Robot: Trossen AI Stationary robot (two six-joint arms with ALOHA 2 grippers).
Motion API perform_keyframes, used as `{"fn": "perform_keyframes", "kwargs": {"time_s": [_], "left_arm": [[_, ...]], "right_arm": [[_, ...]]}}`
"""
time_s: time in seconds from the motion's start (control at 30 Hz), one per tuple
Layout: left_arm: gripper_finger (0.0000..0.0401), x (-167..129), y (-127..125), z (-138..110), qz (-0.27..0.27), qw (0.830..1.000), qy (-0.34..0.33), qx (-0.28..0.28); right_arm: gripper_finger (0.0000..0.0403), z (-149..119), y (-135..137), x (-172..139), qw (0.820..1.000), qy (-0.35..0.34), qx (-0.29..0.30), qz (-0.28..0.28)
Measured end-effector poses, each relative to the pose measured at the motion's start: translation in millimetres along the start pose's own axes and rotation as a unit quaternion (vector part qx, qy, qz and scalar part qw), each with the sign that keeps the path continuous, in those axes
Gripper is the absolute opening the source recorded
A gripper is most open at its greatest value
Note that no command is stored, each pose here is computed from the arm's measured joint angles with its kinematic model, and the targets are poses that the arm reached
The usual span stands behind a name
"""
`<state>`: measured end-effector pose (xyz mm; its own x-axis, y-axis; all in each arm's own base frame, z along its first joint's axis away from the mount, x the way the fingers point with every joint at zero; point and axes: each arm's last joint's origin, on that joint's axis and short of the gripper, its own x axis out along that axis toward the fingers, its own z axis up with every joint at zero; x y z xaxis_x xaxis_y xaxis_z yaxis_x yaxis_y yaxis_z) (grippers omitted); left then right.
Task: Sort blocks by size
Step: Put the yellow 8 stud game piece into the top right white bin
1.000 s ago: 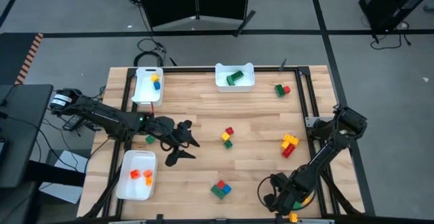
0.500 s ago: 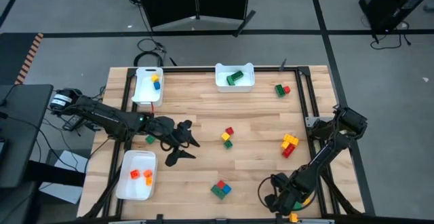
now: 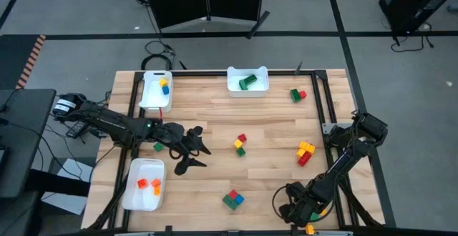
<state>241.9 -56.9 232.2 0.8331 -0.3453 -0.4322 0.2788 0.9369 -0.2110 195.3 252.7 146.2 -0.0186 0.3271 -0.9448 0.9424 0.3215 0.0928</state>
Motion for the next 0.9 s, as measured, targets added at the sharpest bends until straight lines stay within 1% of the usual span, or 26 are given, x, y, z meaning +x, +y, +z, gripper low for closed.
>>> {"fn": "perform_keyframes", "kwargs": {"time_s": [0.13,0.5,0.67,0.77,0.9], "left_arm": [[0.0250,0.0,0.0,0.0,0.000,1.000,0.000,0.000],[0.0250,0.0,0.0,0.0,0.000,1.000,0.000,0.000],[0.0250,0.0,0.0,0.1,0.000,1.000,0.000,0.000],[0.0250,0.0,0.0,0.2,0.000,1.000,-0.001,-0.001],[0.0250,0.0,0.4,0.4,0.008,1.000,-0.003,-0.001]], "right_arm": [[0.0145,0.7,-0.7,-0.5,1.000,-0.007,0.004,-0.001],[0.0149,12.8,1.4,-4.2,0.999,-0.034,0.017,-0.010],[0.0149,21.8,2.3,-8.8,0.999,-0.050,0.012,-0.017],[0.0149,30.5,1.3,-17.2,0.997,-0.081,0.012,-0.015],[0.0149,43.3,-2.1,-38.8,0.993,-0.114,0.006,-0.015]]}}
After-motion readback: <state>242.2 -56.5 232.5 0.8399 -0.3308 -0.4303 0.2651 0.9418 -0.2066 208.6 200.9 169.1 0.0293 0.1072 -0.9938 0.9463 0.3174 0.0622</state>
